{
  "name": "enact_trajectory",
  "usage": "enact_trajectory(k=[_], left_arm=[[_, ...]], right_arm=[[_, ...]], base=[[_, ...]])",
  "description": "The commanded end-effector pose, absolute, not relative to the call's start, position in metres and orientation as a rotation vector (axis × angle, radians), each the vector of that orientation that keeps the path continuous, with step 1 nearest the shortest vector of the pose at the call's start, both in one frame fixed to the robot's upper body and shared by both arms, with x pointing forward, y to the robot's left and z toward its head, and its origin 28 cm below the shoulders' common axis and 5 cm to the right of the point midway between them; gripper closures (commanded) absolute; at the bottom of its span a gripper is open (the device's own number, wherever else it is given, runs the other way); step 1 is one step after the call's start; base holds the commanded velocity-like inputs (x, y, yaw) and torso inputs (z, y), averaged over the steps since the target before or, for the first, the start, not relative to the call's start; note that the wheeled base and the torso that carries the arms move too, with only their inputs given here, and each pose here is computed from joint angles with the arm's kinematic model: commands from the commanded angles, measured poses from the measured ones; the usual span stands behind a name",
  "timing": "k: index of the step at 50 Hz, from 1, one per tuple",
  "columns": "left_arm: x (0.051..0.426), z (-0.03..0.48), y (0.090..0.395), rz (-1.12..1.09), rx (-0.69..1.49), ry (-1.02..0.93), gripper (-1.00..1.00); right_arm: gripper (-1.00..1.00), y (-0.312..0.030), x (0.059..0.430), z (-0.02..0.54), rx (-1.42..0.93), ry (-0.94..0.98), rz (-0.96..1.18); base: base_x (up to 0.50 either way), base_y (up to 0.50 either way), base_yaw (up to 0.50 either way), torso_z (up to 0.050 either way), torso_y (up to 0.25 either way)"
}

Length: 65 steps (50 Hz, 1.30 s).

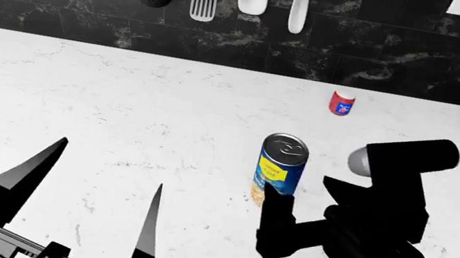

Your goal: Pick the cans from the counter and place them in their designated side in the cabinet.

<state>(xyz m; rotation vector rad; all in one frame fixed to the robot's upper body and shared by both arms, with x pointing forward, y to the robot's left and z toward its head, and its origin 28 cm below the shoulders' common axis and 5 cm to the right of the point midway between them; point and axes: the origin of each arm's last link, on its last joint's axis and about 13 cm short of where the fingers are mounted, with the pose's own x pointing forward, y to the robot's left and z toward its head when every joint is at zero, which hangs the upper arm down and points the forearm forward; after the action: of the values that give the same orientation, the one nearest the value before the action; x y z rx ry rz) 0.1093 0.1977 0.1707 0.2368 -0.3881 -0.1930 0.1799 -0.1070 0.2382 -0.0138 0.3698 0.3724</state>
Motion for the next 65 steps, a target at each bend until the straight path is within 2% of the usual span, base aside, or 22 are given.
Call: enact_trajectory(k=[1,49,65], left_arm=[[0.110,0.171,0.197,-0.192,0.239,-0.386,-1.00],[0.109,0.170,0.200,-0.187,0.243,-0.396,-1.00],[0.109,0.170,0.200,-0.186,0.239,-0.394,-1.00]], right_arm=[[-1.00,-0.104,0.186,0.238,0.000,0.356,0.386],[-1.00,-0.097,0.219,0.230,0.057,0.370,0.383],[-1.00,-0.096,0.230,0.212,0.074,0.402,0.384]], base=[[0.00,0.00,0.00,0.000,0.000],[0.00,0.00,0.00,0.000,0.000],[0.00,0.00,0.00,0.000,0.000]])
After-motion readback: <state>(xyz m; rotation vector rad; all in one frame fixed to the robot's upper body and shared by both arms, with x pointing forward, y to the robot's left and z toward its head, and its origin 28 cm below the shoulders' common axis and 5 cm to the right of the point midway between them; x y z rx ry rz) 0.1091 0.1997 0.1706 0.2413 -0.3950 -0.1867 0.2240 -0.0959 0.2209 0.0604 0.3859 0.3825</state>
